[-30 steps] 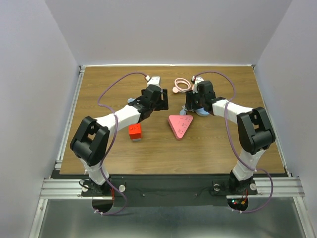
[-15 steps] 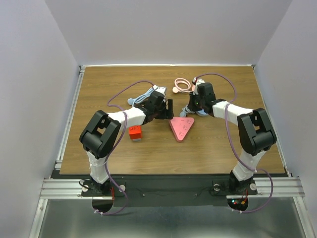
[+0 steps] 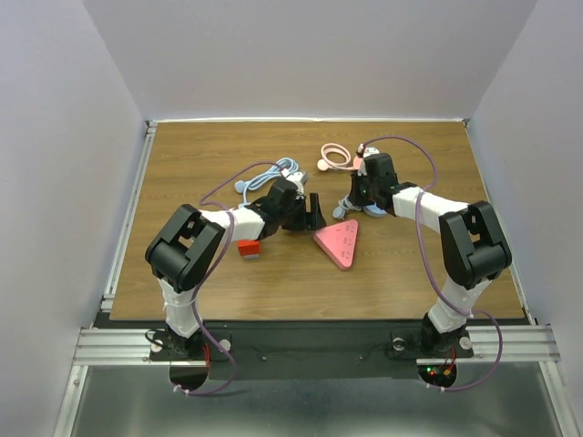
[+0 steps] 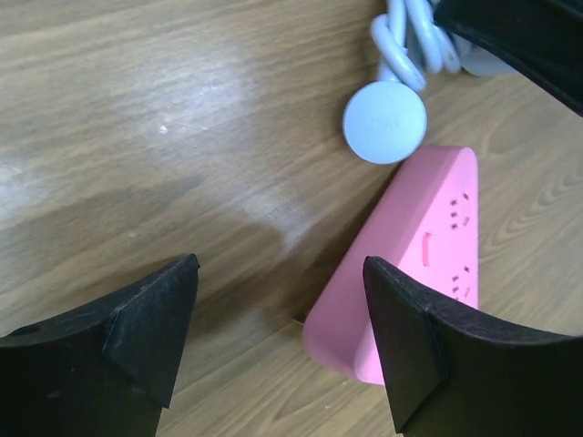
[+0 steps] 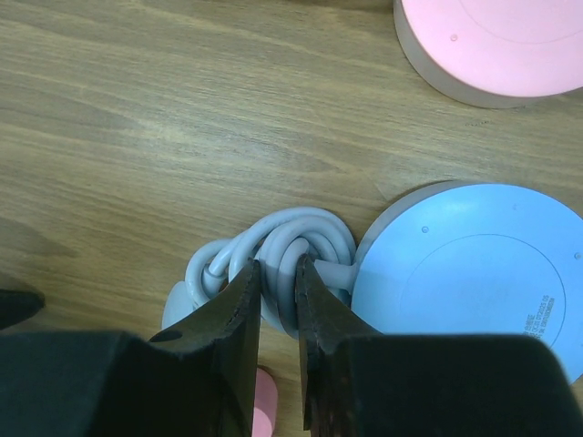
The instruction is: Insert the plug
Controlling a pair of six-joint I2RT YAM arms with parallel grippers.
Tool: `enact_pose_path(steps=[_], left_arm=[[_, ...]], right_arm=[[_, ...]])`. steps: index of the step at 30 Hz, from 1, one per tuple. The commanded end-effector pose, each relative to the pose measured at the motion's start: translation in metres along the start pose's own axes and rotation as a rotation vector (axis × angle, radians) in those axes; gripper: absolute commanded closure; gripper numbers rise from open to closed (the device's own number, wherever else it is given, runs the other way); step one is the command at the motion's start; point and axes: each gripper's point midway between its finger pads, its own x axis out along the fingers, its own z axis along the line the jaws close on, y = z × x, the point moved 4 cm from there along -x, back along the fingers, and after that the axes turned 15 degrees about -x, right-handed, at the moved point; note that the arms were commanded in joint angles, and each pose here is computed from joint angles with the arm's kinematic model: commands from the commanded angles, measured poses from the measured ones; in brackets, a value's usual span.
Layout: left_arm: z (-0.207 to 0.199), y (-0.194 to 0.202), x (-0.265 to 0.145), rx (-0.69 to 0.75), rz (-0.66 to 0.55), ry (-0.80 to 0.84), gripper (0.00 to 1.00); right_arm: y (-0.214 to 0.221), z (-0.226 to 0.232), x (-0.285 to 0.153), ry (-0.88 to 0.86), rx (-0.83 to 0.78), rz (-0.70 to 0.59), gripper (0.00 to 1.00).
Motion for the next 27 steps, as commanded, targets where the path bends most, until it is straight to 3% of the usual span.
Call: enact_pose_path(steps=[1,10,20,27], left_arm=[[-0.017,0.007,-0.016,-0.046,0.005,0.087,0.15],[-0.023,0.021,-0.036,-0.131,0.019,0.158,0.15],[-0.035,0.016,-0.066,-0.216,-0.108,0.192,0.13],[-0.030,0.028,-0.054,-0.234,-0.063,0.183,0.11]], right_arm=[[0.007,-0.003,-0.008,0.027,-0.004,0.032,1.00],[0.003,-0.003,-0.009,0.025,-0.004,0.026,1.00],[0.004,-0.002,-0.010,0.021,-0.003,0.030,0.99],[0.000,-0.001,-0.013,0.013,0.000,0.018,1.00]])
